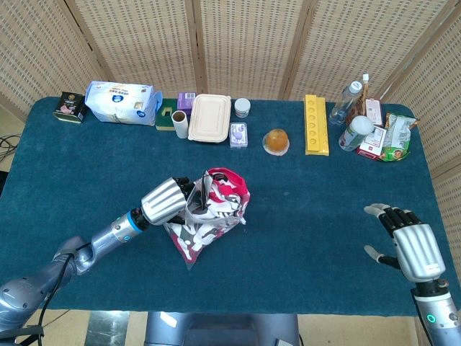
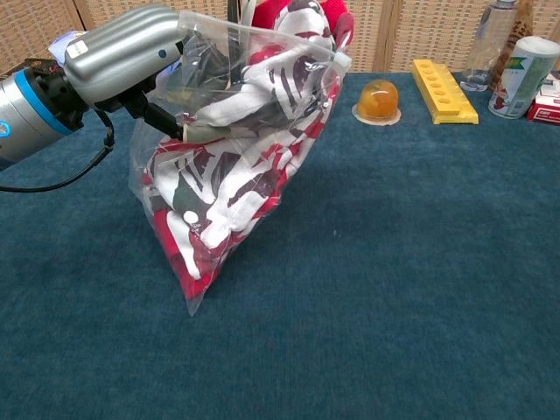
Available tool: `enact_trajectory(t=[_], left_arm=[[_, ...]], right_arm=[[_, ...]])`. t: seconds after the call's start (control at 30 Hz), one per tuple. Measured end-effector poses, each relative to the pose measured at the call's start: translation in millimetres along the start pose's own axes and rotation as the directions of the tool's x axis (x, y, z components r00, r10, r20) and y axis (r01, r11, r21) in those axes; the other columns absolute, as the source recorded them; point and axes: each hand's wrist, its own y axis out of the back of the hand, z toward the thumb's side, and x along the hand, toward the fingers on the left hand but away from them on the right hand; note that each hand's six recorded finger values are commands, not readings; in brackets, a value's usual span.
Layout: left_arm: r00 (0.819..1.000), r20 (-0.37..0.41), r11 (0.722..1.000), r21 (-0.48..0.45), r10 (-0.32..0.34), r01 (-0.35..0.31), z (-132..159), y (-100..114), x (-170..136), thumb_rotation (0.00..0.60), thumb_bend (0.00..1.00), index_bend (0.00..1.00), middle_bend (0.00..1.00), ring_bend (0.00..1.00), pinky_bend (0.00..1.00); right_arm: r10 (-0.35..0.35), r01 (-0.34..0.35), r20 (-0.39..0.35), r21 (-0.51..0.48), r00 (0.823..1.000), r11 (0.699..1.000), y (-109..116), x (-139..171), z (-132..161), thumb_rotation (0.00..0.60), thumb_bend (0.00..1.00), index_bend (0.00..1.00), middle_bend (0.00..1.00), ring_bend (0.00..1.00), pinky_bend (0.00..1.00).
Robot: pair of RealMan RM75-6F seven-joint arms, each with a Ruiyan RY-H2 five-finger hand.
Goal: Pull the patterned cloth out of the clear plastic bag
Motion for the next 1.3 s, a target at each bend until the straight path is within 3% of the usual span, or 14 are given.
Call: enact_trajectory(t=[0.13,0.43,0.8,1.3], left_arm=[[0.998,0.057,1.000,0.023,-0.006,0.005,8.4,-1.5,5.1,0.600,0.30,0.80,0.67,0.62,0.60],[0.990,0.137,0.999,0.045,-0.026,0.020,28.6,-12.5,13.1,0.600,0.30,0.80,0.67,0.62,0.60],[0.983,0.179,0.999,0.048,-0.026,0.018,41.7,-21.3,22.9,0.600,0.30,0.80,0.67,0.62,0.59],[0.977,0.214,0.999,0.051,-0.021,0.010,52.4,-27.7,36.6,0.600,0.30,0.80,0.67,0.62,0.59]], right_arm=[[-0.052,0.051,-0.061,-0.014,0.997,0.999,11.7,-20.7,15.0,0.600,0.06,0.29,0.33,0.40,0.42],[-0.074,0.070,-0.147,-0.028,0.986,0.997,23.4,-45.7,40.4,0.600,0.06,0.29,0.33,0.40,0.43],[-0.009,0.013,-0.275,0.013,0.961,1.000,8.0,-58.2,78.3,0.600,0.05,0.29,0.33,0.40,0.44],[0.064,-0.044,-0.415,0.056,0.908,0.997,-12.2,-66.1,137.3,0.600,0.05,0.30,0.33,0.40,0.46]])
